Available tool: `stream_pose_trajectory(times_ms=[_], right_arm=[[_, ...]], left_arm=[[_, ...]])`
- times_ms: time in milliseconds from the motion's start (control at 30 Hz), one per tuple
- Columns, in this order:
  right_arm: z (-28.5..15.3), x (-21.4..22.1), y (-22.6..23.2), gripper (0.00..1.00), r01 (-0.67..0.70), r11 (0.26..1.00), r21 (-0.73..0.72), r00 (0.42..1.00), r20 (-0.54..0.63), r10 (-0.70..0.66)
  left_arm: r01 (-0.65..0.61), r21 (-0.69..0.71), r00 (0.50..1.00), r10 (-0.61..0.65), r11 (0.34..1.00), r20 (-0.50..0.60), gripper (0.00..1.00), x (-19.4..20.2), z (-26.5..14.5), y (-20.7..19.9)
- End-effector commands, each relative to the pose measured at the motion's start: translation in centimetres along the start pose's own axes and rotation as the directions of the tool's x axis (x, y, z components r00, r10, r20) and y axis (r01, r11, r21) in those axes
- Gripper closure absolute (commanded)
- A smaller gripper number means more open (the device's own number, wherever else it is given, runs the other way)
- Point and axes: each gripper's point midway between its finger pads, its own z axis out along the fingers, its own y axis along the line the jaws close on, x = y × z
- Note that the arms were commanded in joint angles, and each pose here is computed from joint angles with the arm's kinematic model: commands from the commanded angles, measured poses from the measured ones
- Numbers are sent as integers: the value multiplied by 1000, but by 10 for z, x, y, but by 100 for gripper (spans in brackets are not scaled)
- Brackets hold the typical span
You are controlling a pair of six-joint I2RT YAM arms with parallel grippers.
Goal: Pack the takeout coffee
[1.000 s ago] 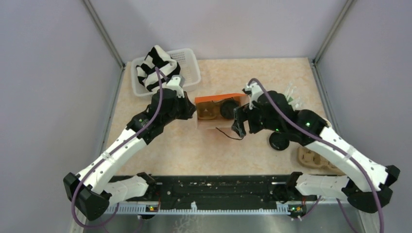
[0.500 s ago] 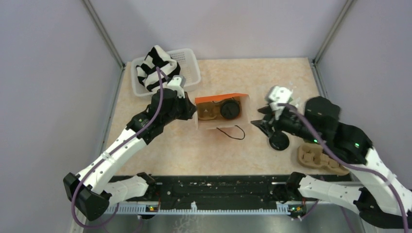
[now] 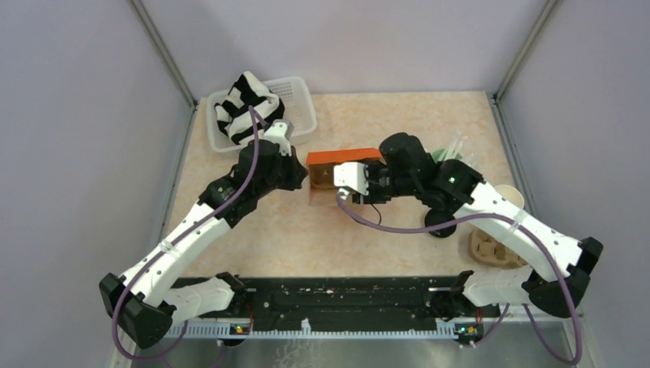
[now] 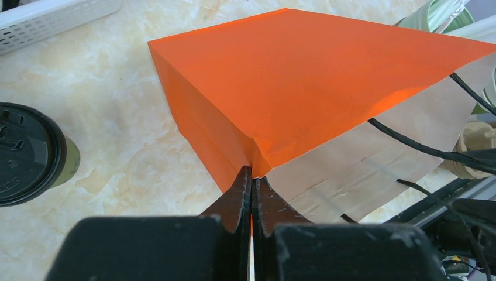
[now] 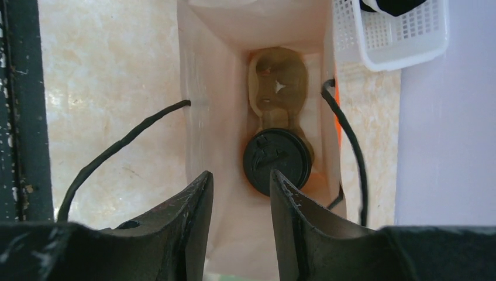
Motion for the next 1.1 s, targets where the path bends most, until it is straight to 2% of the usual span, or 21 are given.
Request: stream_pose_trajectory(times_ms=[0,133,300,367,533,700,900,1067], right_arm=[[22,-18,-11,59,104,994,-20,993,51,-103],[44,-14,-9,59,106,993,-49,994,44,-104],[69,5,-6,59,130,988,-84,991,-26,-132],[76,14,-12,58,131,990,-52,989,-69,-134],[89,43,-21,49,118,993,1,971,-208,-115],[95,60,-22,29,132,991,29,961,-248,-121],[104,79,-19,20,140,990,15,947,-295,-129],[113,92,-24,18,143,989,33,931,-342,-123]], left_arm=[[-27,-4,998,27,1000,61,100,-23,-5,-4],[-40,-9,997,40,999,68,100,-26,-2,-4],[-52,3,995,51,999,87,100,-32,0,-8],[-56,11,995,55,998,87,100,-33,0,-9],[-60,24,996,58,998,75,100,-27,1,-10],[-59,26,995,57,998,78,100,-24,-1,-9],[-63,26,995,61,998,77,100,-23,-1,-8],[-64,31,995,62,997,75,100,-23,0,-9]])
